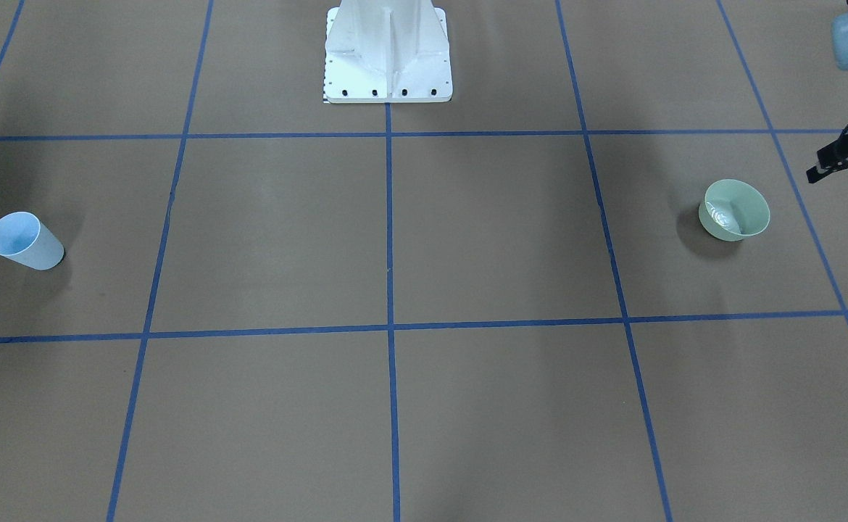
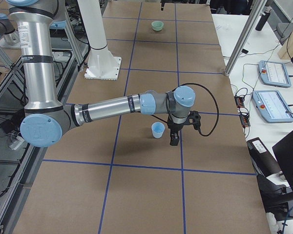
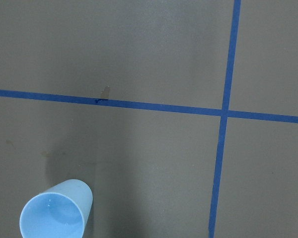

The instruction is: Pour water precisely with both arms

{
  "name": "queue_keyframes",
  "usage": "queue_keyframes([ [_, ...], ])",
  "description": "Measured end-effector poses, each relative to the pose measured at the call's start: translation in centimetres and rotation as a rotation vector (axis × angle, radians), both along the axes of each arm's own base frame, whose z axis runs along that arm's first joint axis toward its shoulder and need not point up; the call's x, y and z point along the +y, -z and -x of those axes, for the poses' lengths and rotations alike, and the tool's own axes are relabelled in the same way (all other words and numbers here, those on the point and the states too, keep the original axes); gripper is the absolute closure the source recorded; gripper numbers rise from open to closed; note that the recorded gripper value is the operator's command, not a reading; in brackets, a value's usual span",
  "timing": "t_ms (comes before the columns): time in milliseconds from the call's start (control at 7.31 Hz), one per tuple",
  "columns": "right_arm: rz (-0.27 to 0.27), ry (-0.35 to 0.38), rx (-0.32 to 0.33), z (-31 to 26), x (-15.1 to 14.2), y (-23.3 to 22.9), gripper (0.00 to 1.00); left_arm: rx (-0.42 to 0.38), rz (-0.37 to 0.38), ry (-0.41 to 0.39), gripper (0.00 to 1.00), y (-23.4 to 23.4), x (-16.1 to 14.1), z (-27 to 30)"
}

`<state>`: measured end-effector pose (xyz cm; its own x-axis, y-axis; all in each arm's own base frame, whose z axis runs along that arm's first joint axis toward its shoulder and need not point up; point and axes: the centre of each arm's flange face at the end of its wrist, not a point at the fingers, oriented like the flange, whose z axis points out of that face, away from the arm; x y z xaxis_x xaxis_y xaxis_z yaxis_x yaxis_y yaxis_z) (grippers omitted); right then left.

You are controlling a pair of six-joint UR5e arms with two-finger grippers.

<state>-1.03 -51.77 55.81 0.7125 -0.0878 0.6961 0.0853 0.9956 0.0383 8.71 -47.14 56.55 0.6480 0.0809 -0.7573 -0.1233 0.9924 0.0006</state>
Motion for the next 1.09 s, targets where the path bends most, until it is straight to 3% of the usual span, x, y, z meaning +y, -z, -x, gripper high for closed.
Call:
queue_keyframes([
  [411,-0.03,-0.001,-0.02,0.1,0.5,-0.4,0.0,0.008,-0.038,-0.026,0.01,-6.2,-0.2,-3.1],
  [821,-0.033,0.005,-0.034,0.4,0.5,-0.5,0.0,0.014,-0.033,-0.065,0.06,-8.4,0.6,-6.0],
  [958,-0.032,0.005,-0.035,0.4,0.5,-0.5,0.0,0.014,-0.031,-0.084,0.11,-8.9,1.0,-7.0],
  [1095,-0.031,0.006,-0.035,0.5,0.5,-0.5,0.0,0.013,-0.028,-0.1,0.38,-9.3,1.3,-7.7],
])
